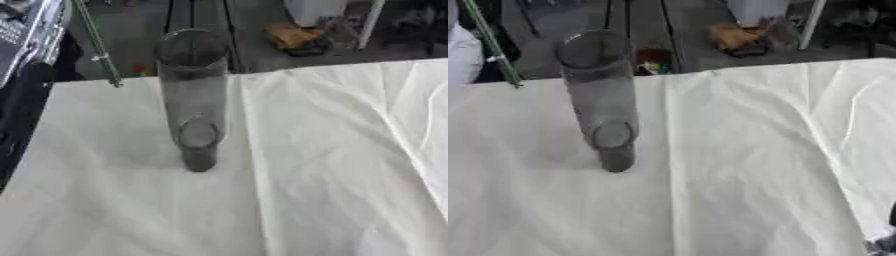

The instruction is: Arrange flowers into the vase.

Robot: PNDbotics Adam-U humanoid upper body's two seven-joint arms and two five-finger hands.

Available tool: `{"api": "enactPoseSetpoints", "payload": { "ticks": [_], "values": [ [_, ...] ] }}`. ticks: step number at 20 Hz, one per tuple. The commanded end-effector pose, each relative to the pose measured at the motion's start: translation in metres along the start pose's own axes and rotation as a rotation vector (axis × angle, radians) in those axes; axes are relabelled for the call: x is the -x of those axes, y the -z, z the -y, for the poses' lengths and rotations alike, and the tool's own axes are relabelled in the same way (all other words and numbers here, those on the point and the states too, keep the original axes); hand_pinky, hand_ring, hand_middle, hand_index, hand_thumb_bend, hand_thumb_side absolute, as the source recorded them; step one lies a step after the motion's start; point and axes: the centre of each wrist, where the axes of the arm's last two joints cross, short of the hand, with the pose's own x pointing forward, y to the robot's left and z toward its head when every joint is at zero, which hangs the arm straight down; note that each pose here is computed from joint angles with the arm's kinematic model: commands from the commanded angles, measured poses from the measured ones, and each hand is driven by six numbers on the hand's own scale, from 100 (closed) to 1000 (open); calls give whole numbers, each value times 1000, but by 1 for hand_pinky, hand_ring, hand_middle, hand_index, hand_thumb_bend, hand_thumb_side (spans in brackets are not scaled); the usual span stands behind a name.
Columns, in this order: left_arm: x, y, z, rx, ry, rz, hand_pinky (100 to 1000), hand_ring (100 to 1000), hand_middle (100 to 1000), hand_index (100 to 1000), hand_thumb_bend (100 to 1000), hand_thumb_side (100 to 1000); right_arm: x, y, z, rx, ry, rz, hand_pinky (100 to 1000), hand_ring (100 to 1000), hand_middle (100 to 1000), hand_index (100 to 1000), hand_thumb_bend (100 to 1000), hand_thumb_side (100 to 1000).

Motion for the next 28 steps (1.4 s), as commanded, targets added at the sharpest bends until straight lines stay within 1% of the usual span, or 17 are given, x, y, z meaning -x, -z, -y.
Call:
{"api": "enactPoseSetpoints", "payload": {
  "ticks": [1,9,13,18,28],
  "values": [
    [-19,10,-2,-29,-34,86,100,100,100,100,100,490,-3,6,2,-7,13,30,726,765,569,839,100,984],
    [-31,18,-3,-64,-52,149,100,100,100,100,100,469,-3,4,3,-22,5,20,726,766,567,840,100,985],
    [-33,23,-4,-87,-46,149,100,100,100,100,100,471,-3,3,4,-28,0,16,727,766,566,840,100,986],
    [-36,26,-1,-114,-103,129,100,100,100,100,100,480,-3,1,3,-35,5,8,727,767,565,841,100,987],
    [-44,28,6,-132,-180,176,100,100,100,100,100,469,-4,1,3,-41,13,-2,729,769,561,842,100,989]
  ]
}}
